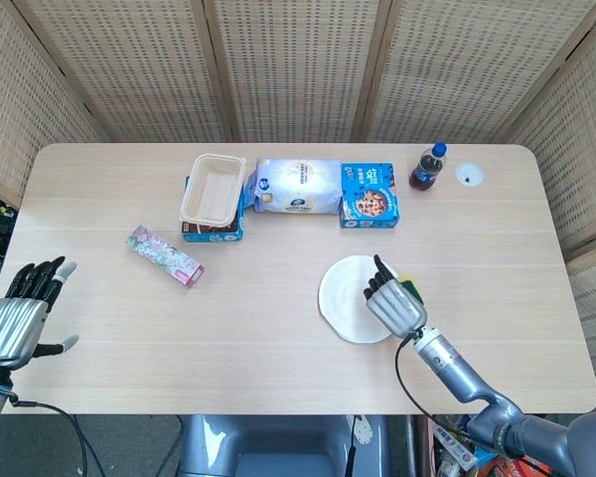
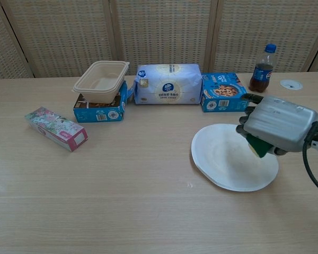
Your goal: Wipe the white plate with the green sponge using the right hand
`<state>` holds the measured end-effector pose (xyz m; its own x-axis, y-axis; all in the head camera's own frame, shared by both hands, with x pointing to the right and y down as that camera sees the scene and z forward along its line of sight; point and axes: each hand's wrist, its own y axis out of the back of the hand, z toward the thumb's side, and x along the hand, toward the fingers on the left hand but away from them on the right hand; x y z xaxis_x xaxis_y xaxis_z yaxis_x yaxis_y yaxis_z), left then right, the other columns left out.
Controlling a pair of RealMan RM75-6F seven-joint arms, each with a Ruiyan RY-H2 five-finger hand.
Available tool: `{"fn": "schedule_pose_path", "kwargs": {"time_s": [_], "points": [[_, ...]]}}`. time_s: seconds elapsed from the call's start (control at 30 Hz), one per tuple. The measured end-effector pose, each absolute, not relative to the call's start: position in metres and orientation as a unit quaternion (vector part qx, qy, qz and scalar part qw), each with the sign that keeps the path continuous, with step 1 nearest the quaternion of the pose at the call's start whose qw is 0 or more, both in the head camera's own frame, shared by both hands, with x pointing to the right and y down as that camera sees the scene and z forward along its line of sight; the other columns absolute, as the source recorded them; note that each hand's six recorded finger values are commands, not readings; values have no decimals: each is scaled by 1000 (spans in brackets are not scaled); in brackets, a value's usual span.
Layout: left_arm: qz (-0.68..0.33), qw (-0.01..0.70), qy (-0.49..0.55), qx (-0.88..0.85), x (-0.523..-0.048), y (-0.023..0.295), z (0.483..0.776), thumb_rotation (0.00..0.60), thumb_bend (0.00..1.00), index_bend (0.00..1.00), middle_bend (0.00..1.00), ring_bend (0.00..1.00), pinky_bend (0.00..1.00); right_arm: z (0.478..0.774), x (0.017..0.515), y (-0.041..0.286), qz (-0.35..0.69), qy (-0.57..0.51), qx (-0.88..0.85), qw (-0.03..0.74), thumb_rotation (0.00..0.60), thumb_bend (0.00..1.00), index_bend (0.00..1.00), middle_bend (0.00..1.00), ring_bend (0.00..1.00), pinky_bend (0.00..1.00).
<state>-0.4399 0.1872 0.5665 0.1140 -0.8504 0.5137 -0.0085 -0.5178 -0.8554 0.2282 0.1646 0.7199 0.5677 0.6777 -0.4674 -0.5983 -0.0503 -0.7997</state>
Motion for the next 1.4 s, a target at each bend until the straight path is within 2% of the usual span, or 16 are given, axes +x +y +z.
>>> {"fn": "schedule_pose_path", "kwargs": {"time_s": [0.47, 1.0, 1.4], "points": [[-583, 358, 329, -651, -442, 186, 568, 600, 0, 0, 0, 0, 0, 737, 208, 150, 493, 3, -606, 624, 600, 304, 497, 349, 329, 64], [-584, 352, 327, -654, -444, 186, 568, 600, 0, 0, 0, 0, 0, 763, 256, 120, 587, 0, -587, 558, 600, 304, 488, 308, 326, 62], [-589, 351, 323, -652, -443, 187, 570, 600, 0, 0, 0, 0, 0, 753, 278, 103, 611, -30, -585, 532, 600, 304, 482, 303, 326, 56]]}}
